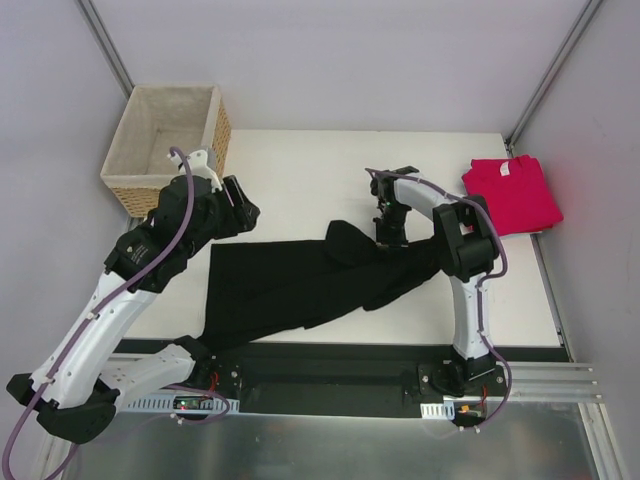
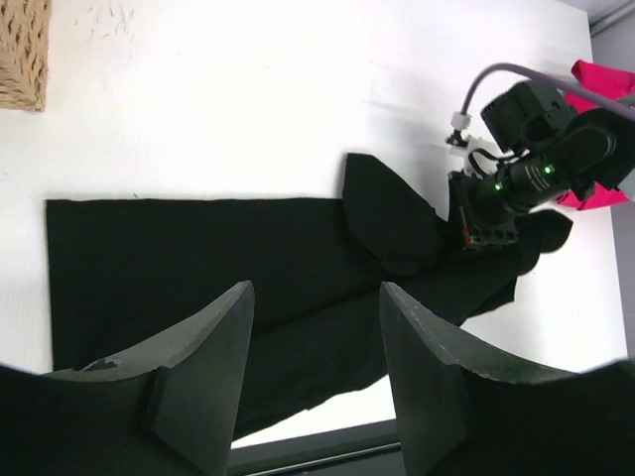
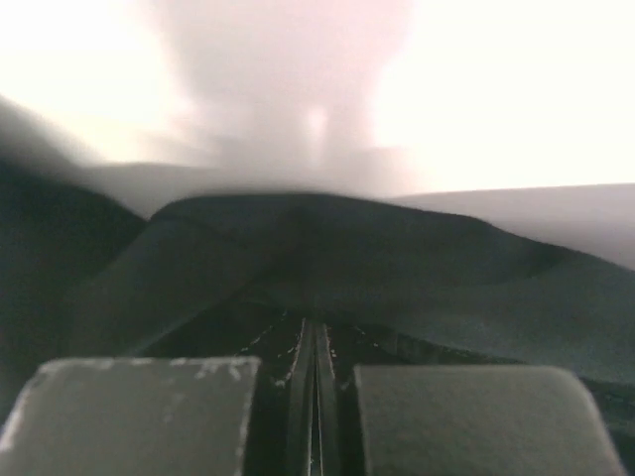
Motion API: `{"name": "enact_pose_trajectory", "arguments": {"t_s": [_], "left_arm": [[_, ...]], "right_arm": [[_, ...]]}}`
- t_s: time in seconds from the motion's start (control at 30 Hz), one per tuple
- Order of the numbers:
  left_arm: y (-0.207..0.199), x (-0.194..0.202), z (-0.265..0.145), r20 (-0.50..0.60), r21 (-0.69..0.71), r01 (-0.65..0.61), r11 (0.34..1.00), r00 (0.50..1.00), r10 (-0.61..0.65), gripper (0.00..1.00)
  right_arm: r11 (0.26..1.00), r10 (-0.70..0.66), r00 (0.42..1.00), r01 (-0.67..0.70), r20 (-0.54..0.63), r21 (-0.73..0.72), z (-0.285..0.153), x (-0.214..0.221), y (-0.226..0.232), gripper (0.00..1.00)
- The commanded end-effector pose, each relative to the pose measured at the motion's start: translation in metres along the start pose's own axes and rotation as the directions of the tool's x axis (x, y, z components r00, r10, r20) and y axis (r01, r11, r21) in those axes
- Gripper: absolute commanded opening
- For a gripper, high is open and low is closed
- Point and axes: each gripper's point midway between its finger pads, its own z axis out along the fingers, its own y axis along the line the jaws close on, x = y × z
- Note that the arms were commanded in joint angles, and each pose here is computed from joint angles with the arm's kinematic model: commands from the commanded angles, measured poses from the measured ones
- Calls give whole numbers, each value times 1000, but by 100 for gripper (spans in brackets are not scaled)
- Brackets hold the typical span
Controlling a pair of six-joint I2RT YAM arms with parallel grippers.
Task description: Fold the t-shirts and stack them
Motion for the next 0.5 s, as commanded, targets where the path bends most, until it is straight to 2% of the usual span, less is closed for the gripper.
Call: {"name": "enact_pose_trajectory", "arguments": {"t_s": [0.0,0.1,0.2,0.37,0.47], "left_arm": [[11,9,-4,-43,-60,40,997,998,-43,53],[23,38,13,-142,-120,28,992,989,-45,52],[42,77,29,-251,-198,3,980,966,-54,52],[67,120,35,-331,-294,14,956,937,-115,51],[78,136,33,-356,-336,22,942,923,-148,50]], "right_arm": [[985,137,991,-136,3,108,-7,9,-49,0],[984,157,986,-161,48,82,-19,4,-59,0],[970,171,977,-190,130,152,-32,-6,-82,0],[956,206,959,-240,196,167,-47,-15,-100,0],[962,215,936,-252,278,108,-65,-23,-95,0]]}}
